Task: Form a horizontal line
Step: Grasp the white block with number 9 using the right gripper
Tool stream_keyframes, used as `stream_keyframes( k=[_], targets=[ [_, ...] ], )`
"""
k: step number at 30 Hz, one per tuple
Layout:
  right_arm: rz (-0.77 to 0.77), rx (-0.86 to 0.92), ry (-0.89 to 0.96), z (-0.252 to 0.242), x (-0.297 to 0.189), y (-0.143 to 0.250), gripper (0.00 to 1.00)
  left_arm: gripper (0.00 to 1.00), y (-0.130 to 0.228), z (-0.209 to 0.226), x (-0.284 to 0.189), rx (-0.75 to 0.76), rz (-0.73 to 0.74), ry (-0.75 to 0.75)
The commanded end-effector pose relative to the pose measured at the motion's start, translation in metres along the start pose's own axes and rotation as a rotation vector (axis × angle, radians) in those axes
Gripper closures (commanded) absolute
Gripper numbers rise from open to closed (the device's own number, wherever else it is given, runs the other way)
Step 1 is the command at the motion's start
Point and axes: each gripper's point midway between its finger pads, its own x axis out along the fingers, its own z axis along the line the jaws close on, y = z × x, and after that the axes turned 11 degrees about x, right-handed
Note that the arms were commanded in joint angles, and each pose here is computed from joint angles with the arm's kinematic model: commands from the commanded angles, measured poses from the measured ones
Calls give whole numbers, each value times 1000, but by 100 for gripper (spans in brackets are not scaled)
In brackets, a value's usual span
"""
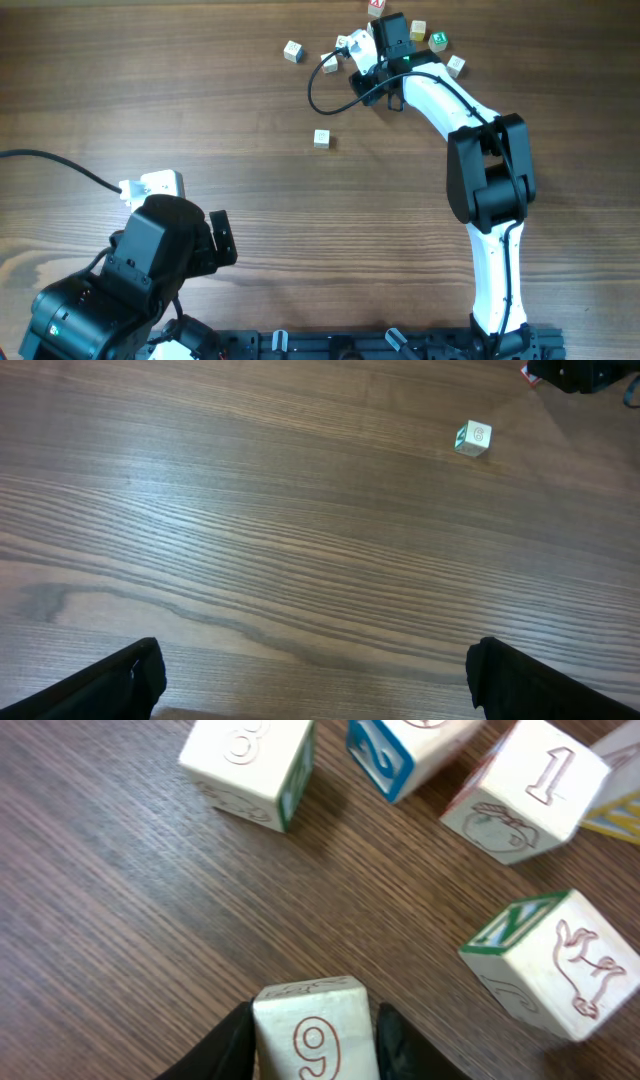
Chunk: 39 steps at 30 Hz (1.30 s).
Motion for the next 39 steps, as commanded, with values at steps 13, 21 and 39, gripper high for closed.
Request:
stream_keyframes(
  k=[13, 21, 39],
  targets=[
    [151, 356, 82, -3, -16, 19, 78, 0, 1, 0, 1, -23, 2, 1],
    [300, 456, 81, 38, -41, 43, 94, 0, 1, 0, 1, -23, 2, 1],
    [336, 666, 201, 81, -61, 53, 96, 0, 1, 0, 1, -23, 2, 2]
  ],
)
